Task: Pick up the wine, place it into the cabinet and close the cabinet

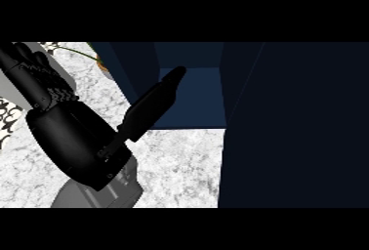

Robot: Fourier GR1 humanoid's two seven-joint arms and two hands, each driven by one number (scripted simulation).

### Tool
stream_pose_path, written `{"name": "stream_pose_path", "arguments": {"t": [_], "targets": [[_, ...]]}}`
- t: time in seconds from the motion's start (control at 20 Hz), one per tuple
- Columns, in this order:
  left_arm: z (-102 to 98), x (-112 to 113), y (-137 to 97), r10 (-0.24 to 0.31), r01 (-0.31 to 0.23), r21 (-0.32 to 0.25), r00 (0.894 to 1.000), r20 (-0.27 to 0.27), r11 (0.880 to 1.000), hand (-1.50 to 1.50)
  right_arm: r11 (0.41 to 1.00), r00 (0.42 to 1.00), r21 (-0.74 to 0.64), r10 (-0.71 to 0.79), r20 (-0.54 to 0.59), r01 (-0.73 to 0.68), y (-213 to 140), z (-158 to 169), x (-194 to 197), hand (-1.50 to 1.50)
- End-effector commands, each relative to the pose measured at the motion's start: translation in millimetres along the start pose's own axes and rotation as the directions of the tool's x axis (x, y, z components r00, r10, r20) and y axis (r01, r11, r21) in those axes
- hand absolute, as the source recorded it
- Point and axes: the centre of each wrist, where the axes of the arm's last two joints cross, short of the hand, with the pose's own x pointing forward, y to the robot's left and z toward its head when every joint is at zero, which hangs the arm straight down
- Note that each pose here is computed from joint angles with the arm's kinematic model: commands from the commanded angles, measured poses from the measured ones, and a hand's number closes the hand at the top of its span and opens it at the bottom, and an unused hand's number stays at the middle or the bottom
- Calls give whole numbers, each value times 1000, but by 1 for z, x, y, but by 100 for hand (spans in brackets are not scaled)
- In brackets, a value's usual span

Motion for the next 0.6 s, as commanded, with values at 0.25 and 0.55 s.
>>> {"name": "stream_pose_path", "arguments": {"t": [0.25, 0.55], "targets": [[3, 48, -8, -81, 83, 59, 996, -48, 995, -150, 999, 999, 37, 18, 35, -19, 11, -1, 21, -150], [-1, 65, -8, -86, 88, 38, 995, -44, 995, -150, 1000, 999, -7, 23, 32, -23, 8, -8, 10, -150]]}}
